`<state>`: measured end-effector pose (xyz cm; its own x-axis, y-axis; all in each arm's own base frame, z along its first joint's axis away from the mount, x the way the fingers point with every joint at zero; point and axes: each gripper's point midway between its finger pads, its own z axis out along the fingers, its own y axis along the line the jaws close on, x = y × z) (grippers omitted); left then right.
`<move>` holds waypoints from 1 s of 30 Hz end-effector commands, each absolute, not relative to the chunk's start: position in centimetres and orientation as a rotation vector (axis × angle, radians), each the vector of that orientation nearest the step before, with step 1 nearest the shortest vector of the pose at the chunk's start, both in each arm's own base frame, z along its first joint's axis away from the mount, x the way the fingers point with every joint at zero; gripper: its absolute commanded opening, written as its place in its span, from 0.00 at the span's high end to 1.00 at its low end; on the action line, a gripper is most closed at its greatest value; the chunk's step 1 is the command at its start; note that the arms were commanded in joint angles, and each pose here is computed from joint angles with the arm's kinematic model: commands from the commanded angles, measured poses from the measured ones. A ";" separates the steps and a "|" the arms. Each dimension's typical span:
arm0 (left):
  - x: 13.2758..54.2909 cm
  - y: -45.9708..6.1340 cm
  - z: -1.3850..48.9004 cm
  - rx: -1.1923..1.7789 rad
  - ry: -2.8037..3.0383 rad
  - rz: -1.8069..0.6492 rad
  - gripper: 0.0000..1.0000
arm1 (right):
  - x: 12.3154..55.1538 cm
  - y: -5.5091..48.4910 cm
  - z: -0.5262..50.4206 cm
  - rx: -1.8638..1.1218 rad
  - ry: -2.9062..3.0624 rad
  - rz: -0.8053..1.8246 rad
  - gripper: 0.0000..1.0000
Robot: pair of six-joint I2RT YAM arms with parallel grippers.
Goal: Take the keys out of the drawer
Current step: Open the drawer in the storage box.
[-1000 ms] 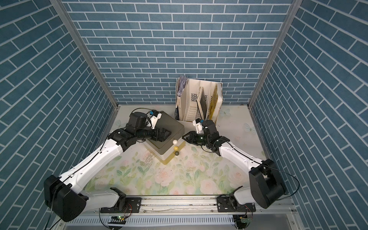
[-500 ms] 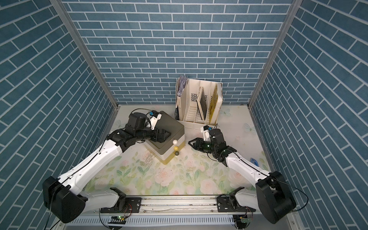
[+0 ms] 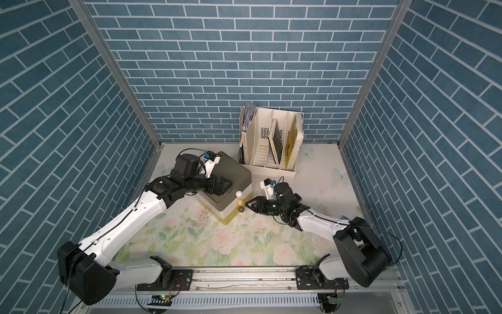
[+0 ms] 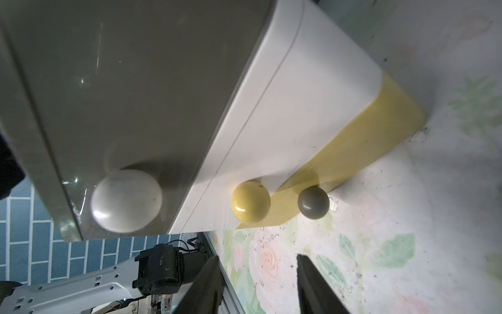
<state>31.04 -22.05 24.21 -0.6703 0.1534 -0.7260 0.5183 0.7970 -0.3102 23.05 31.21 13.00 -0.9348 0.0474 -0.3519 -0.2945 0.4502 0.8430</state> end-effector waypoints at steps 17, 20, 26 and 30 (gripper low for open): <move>30.4 -21.0 23.7 0.493 2.312 -0.606 0.00 | 24.9 35.4 14.4 -0.292 2.303 1.590 0.51; 30.4 -21.0 23.6 0.496 2.315 -0.606 0.00 | 24.9 35.4 14.1 -0.288 2.315 1.587 0.51; 30.4 -21.0 23.5 0.494 2.315 -0.606 0.00 | 24.9 35.5 13.4 -0.286 2.332 1.581 0.52; 30.4 -21.0 23.6 0.494 2.313 -0.605 0.00 | 24.9 35.9 13.5 -0.292 2.335 1.587 0.53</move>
